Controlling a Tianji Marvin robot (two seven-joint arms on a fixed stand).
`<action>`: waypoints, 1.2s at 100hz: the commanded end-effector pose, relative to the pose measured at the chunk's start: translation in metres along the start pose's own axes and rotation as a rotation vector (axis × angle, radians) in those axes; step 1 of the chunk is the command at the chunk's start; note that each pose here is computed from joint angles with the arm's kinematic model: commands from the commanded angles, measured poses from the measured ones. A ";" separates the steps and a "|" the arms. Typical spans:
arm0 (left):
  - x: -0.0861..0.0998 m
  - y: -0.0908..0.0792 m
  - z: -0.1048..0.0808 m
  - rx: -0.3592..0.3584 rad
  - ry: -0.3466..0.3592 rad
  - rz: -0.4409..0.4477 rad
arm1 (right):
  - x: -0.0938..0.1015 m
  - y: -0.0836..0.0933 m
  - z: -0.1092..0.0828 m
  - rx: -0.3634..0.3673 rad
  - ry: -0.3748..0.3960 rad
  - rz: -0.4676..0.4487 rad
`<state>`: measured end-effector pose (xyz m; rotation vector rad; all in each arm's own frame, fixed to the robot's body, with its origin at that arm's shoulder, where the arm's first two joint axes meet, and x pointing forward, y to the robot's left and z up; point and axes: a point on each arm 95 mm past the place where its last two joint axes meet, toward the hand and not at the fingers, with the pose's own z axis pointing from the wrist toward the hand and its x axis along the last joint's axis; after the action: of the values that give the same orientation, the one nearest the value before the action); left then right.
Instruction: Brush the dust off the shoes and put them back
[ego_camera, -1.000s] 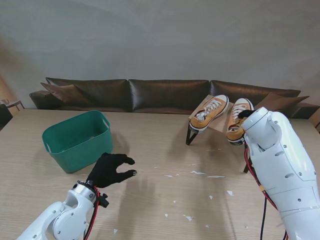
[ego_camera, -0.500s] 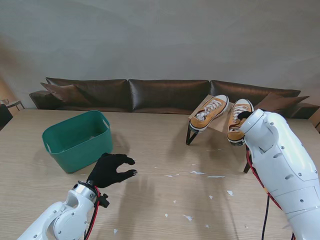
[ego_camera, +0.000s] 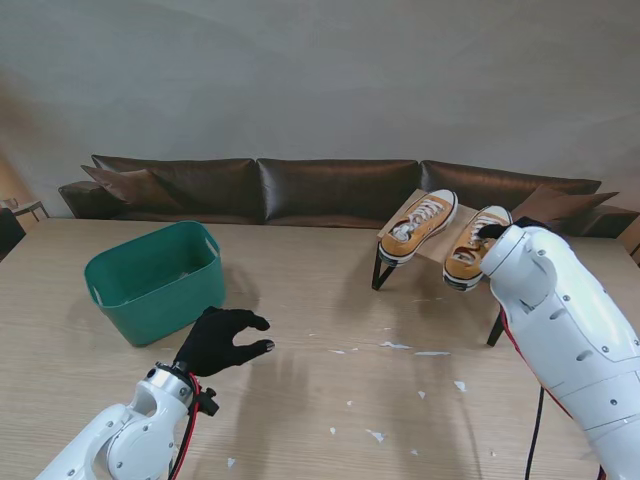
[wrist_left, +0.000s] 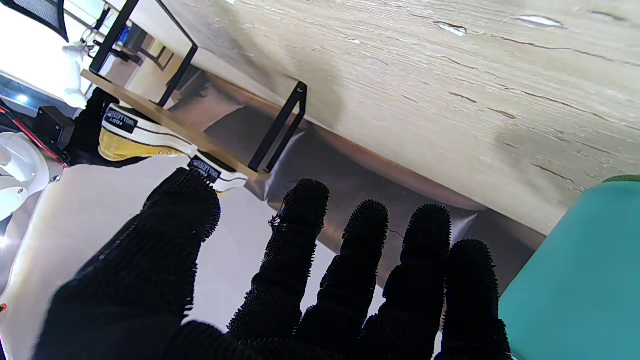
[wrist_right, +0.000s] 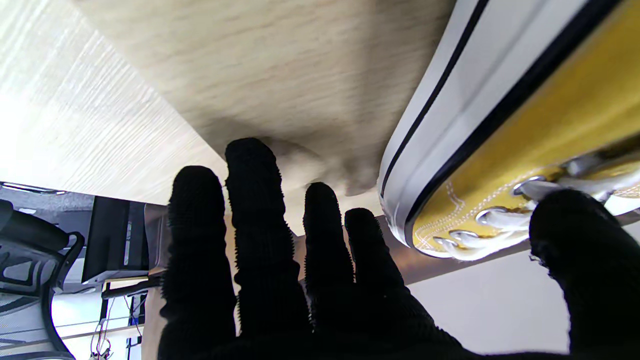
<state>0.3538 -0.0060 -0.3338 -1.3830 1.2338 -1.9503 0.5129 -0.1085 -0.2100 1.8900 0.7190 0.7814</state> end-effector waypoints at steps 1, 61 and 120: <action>0.001 0.003 0.000 -0.017 -0.001 -0.009 | -0.007 -0.005 0.000 0.021 -0.052 0.017; -0.001 0.005 0.001 -0.020 0.000 -0.007 | -0.002 0.011 -0.006 -0.120 0.002 0.086; -0.002 0.005 0.001 -0.019 0.000 -0.007 | -0.002 0.021 -0.043 -0.252 0.087 0.083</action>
<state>0.3553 -0.0052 -0.3364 -1.3836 1.2370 -1.9493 0.4871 -0.1025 -0.1762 1.6680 0.5731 0.9423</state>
